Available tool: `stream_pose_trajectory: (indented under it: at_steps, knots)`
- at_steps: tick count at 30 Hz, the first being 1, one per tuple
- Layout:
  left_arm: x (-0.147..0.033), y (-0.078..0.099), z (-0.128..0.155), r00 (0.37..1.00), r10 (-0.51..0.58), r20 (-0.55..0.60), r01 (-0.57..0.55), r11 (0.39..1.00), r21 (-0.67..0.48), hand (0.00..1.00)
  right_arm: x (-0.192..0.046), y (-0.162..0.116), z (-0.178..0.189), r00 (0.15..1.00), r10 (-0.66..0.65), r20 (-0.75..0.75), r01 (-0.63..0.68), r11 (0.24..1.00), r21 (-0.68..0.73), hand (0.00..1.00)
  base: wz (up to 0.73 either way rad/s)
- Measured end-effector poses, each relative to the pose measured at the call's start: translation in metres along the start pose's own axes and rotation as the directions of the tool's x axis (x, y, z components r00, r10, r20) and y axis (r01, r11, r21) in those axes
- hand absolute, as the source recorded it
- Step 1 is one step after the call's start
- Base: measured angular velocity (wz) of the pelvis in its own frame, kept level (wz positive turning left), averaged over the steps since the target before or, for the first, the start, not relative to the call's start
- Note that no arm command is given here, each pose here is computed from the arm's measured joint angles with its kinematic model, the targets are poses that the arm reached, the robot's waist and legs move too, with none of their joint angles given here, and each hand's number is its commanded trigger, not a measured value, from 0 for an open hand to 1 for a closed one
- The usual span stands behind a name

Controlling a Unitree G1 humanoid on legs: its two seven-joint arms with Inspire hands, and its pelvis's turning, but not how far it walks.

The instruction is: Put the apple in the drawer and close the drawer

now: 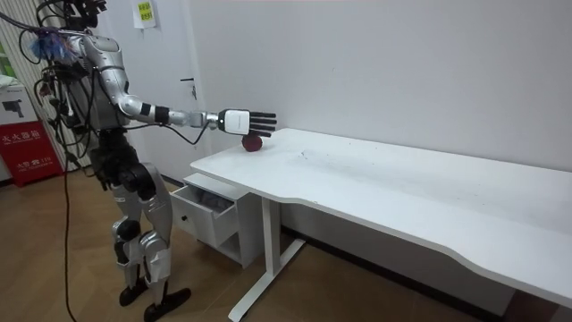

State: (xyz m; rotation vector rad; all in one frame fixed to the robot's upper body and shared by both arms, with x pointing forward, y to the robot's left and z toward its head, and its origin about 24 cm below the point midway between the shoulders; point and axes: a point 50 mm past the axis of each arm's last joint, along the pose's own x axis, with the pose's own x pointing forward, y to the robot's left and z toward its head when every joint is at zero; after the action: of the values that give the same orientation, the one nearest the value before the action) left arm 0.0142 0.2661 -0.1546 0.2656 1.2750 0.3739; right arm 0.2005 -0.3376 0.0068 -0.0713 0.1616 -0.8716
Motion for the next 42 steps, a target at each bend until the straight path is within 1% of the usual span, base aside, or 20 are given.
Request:
stream_pose_trajectory:
  at_steps: [5, 8, 10, 14, 24, 27, 28, 30, 31, 33, 40, 42]
  knots:
    - [-0.001, 0.002, -0.003, 1.000, 0.004, -0.006, -0.004, 1.000, 0.016, 0.00, 0.000, -0.002, -0.004, 1.000, 0.005, -0.018, -0.006, 1.000, -0.014, 0.00, 0.00]
    - [0.000, 0.004, -0.003, 1.000, 0.008, -0.003, -0.007, 1.000, 0.026, 0.00, 0.000, -0.002, -0.009, 1.000, 0.028, -0.013, -0.029, 0.995, -0.094, 0.00, 0.10]
    - [0.000, 0.005, -0.003, 1.000, 0.010, -0.003, -0.010, 1.000, 0.028, 0.00, -0.001, -0.005, -0.019, 0.998, 0.030, -0.049, -0.036, 0.989, -0.144, 0.00, 0.06]
    - [0.000, 0.004, -0.003, 1.000, 0.010, -0.006, -0.010, 1.000, 0.030, 0.00, -0.004, -0.012, -0.036, 0.993, 0.009, -0.116, -0.029, 0.984, -0.177, 0.00, 0.00]
    - [-0.001, 0.005, -0.008, 1.000, 0.011, -0.019, -0.011, 0.999, 0.033, 0.00, -0.006, -0.016, -0.039, 0.993, -0.001, -0.118, -0.022, 0.981, -0.195, 0.00, 0.00]
    - [-0.001, 0.006, -0.008, 1.000, 0.014, -0.019, -0.014, 0.999, 0.029, 0.00, -0.008, -0.018, -0.039, 0.994, 0.007, -0.106, -0.033, 0.969, -0.243, 0.00, 0.00]
    - [-0.001, 0.006, -0.008, 1.000, 0.015, -0.019, -0.014, 0.999, 0.029, 0.00, -0.009, -0.020, -0.041, 0.995, 0.010, -0.103, -0.038, 0.962, -0.270, 0.23, 0.00]
    - [-0.001, 0.006, -0.008, 1.000, 0.016, -0.019, -0.015, 0.999, 0.029, 0.00, -0.011, -0.023, -0.043, 0.994, 0.011, -0.105, -0.042, 0.954, -0.296, 0.91, 0.00]
    - [-0.001, 0.006, -0.008, 1.000, 0.019, -0.018, -0.018, 0.999, 0.029, 0.00, -0.012, -0.023, -0.044, 0.995, 0.015, -0.100, -0.046, 0.948, -0.314, 1.00, 0.00]
    - [-0.001, 0.007, -0.007, 0.999, 0.029, -0.016, -0.028, 0.999, 0.029, 0.00, -0.012, -0.024, -0.044, 0.995, 0.013, -0.098, -0.044, 0.946, -0.321, 1.00, 0.00]
    - [0.000, 0.006, -0.004, 0.999, 0.033, -0.003, -0.033, 0.999, 0.029, 0.00, -0.016, -0.031, -0.052, 0.996, 0.014, -0.086, -0.050, 0.903, -0.428, 1.00, 0.00]
    - [0.000, 0.006, -0.004, 0.999, 0.032, -0.002, -0.032, 0.999, 0.029, 0.00, -0.016, -0.031, -0.054, 0.996, 0.015, -0.091, -0.053, 0.899, -0.434, 1.00, 0.00]
